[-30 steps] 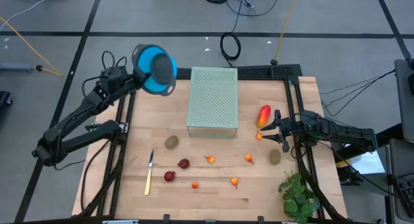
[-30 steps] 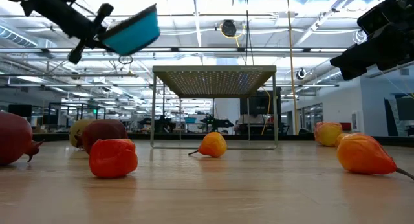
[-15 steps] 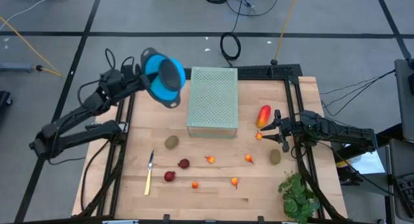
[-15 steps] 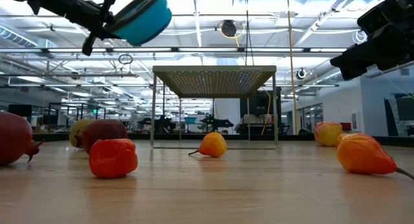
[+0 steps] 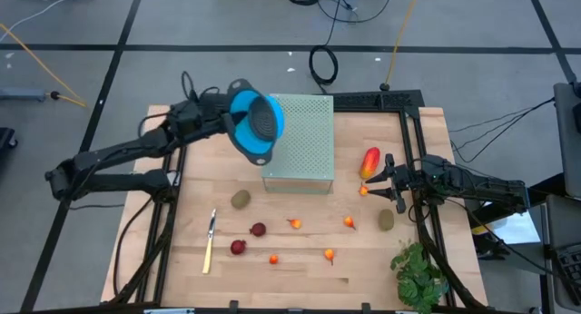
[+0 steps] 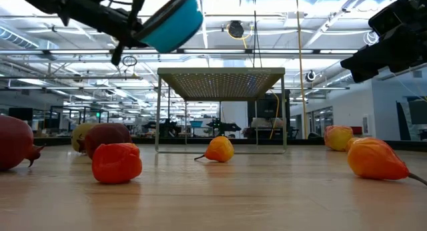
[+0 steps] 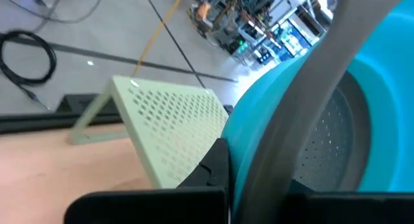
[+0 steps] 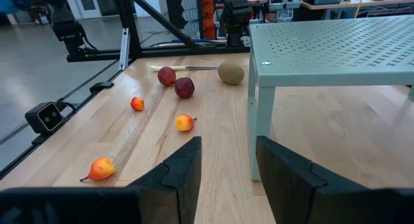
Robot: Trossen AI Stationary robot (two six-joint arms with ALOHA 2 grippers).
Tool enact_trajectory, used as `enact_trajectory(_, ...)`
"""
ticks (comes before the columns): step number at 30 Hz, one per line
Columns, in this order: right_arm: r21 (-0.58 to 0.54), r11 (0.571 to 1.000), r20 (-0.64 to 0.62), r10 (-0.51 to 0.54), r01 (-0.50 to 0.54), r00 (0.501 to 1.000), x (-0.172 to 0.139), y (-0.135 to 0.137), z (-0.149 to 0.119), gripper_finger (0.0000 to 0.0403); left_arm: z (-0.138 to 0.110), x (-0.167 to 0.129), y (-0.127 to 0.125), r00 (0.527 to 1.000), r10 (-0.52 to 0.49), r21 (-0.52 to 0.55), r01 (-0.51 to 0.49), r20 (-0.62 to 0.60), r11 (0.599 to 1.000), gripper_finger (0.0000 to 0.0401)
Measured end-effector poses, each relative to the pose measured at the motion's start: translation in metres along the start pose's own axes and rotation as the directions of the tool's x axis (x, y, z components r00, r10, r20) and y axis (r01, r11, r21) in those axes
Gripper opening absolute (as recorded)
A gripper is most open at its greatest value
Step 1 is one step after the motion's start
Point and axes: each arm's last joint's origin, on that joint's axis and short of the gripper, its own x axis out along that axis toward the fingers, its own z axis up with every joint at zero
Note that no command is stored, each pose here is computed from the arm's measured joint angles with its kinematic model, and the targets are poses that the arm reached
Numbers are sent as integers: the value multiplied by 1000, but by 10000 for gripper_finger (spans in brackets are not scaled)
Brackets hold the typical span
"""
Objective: Pick & Place Fruit
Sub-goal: Put the blue strainer bowl on the shelf
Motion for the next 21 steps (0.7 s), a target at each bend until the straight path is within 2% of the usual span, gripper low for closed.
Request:
enact_trajectory(7, 0, 1000, 0, 0, 0, 1000, 0, 0, 0, 139, -10, 23, -5, 1000, -29, -49, 29, -5, 998, 0)
enact_trajectory(12, 0, 1000, 0, 0, 0, 1000, 0, 0, 0, 139, -3, 41, -21, 1000, -4, -41, 4, 2, 999, 0)
enact_trajectory(21, 0, 1000, 0, 0, 0, 1000, 0, 0, 0, 139, 27, 77, -55, 984, 155, -15, -157, -94, 988, 0)
